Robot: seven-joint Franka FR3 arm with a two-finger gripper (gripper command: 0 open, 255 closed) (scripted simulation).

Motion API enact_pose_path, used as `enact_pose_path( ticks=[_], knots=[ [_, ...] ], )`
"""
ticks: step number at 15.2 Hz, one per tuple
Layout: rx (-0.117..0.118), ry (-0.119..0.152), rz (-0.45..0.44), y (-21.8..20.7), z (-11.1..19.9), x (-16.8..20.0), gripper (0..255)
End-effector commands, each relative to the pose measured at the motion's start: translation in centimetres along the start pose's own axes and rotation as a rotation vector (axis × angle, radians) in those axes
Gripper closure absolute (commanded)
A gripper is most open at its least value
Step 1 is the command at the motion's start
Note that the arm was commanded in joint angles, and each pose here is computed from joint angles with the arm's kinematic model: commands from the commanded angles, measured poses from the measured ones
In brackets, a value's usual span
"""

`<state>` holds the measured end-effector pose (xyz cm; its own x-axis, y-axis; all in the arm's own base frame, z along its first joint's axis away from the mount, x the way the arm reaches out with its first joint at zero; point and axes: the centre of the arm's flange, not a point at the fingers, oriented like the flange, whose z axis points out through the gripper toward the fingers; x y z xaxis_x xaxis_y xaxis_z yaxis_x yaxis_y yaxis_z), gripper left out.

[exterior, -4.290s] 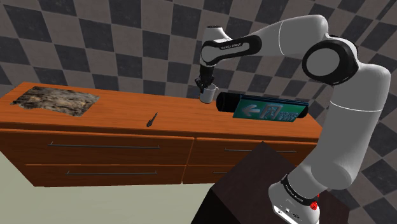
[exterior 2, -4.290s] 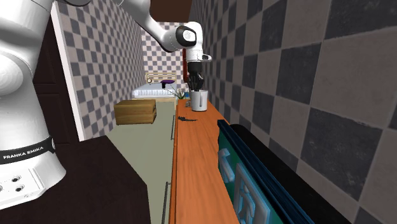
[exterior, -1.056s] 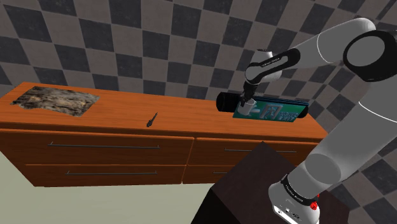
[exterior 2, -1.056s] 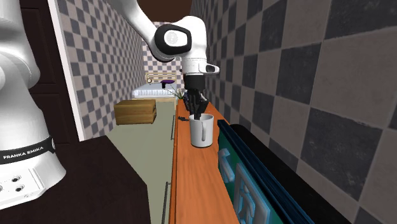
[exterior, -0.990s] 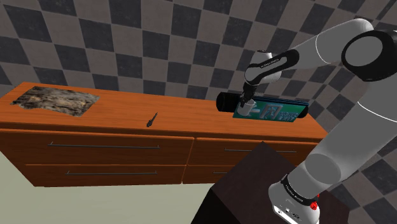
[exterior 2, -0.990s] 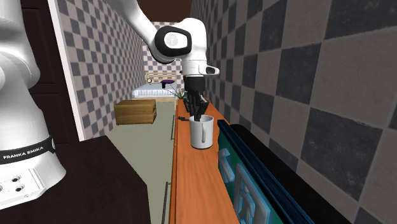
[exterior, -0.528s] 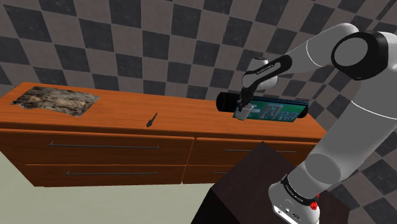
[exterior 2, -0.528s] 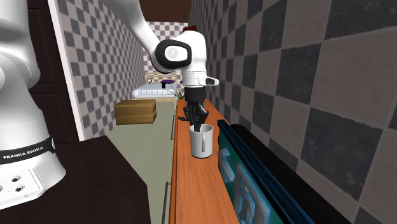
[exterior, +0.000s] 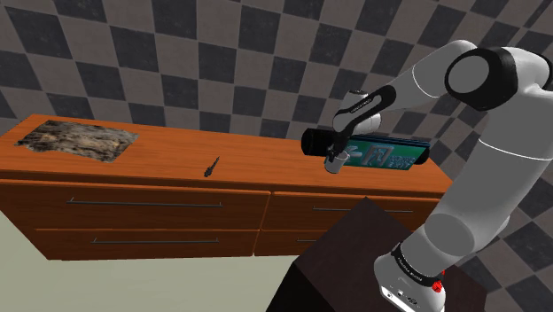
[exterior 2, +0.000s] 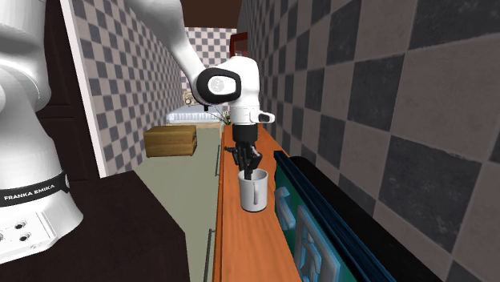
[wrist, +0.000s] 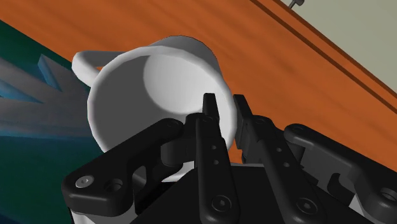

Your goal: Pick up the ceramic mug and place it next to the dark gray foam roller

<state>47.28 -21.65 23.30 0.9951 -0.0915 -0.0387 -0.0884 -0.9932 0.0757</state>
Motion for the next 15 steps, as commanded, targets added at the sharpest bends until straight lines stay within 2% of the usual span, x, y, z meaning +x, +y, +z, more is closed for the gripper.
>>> enact_pose_path(
  ticks=[1,3,11,12,15],
  knots=[
    [0.000,0.001,0.000,-0.04,1.16,0.10,255],
    [0.000,0.001,0.000,-0.11,2.11,0.14,255],
    [0.000,0.001,0.000,-0.11,2.11,0.14,255],
    [0.000,0.001,0.000,-0.11,2.11,0.14,0],
    [0.000,0.001,0.000,-0.11,2.11,0.14,0]
  ],
)
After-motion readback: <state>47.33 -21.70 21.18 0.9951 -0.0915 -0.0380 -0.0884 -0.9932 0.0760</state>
